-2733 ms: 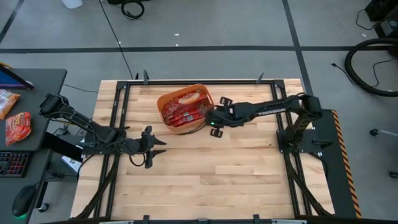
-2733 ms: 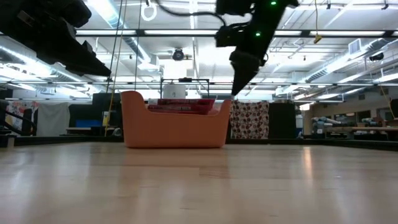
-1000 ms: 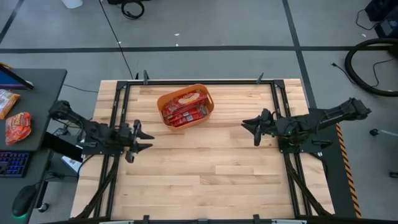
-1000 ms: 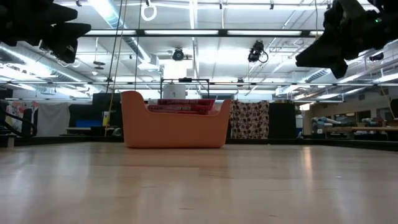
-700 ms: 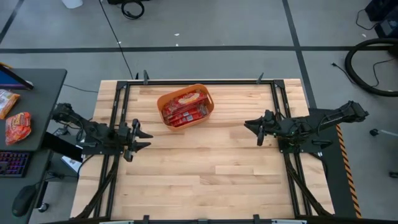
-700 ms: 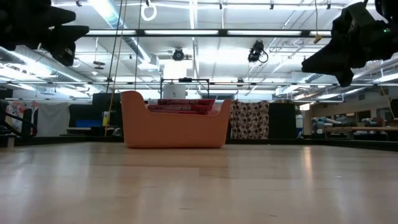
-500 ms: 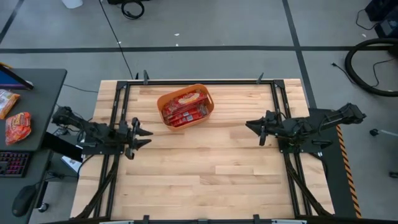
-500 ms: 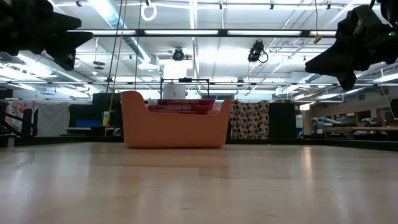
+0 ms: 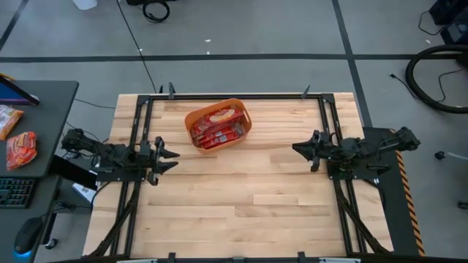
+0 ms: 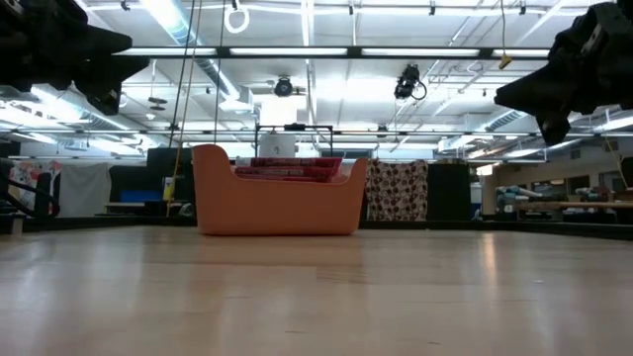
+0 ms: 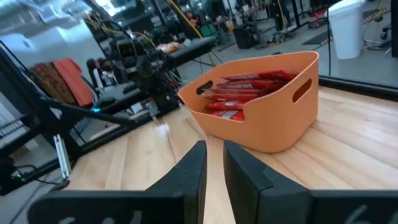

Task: Sort popcorn bags into baskets
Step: Return to Home Position

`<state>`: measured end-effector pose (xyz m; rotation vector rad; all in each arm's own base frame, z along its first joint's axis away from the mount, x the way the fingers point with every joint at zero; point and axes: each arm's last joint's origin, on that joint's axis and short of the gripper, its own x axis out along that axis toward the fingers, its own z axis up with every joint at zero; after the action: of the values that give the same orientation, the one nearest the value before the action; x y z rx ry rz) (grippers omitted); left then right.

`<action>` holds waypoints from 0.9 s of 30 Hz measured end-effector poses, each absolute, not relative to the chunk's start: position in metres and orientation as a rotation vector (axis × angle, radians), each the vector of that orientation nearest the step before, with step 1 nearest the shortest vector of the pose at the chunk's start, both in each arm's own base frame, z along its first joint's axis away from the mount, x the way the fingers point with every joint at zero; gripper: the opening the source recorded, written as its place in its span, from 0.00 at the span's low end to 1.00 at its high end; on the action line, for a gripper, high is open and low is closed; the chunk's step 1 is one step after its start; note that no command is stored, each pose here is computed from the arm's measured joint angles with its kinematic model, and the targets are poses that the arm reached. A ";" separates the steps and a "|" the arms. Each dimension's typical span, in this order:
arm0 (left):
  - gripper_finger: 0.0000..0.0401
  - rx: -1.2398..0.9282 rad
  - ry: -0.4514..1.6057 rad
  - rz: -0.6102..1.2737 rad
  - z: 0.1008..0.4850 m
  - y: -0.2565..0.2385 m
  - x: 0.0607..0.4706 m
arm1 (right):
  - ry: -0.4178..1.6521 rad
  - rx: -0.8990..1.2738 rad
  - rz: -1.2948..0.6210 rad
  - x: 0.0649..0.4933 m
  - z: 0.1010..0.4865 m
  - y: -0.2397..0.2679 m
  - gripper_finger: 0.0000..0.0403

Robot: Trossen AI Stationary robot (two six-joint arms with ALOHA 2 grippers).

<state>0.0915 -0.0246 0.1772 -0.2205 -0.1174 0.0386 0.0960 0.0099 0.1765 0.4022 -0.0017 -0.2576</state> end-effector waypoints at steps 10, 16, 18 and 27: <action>0.38 -0.212 -0.130 -0.006 0.179 -0.026 0.091 | -0.124 0.373 -0.166 0.094 0.174 0.011 0.14; 0.38 -0.173 -0.165 -0.125 0.183 -0.029 0.091 | -0.161 0.370 -0.090 0.094 0.179 0.013 0.14; 0.38 -0.158 -0.176 -0.185 0.184 -0.031 0.090 | -0.197 0.355 -0.047 0.094 0.183 0.014 0.14; 0.38 -0.115 -0.190 -0.244 0.185 -0.033 0.090 | -0.186 0.284 -0.054 0.094 0.183 0.014 0.14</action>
<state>0.0896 -0.0327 0.1849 -0.1151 -0.1904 -0.2438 0.0941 0.0142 0.1826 0.2839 -0.1861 -0.0542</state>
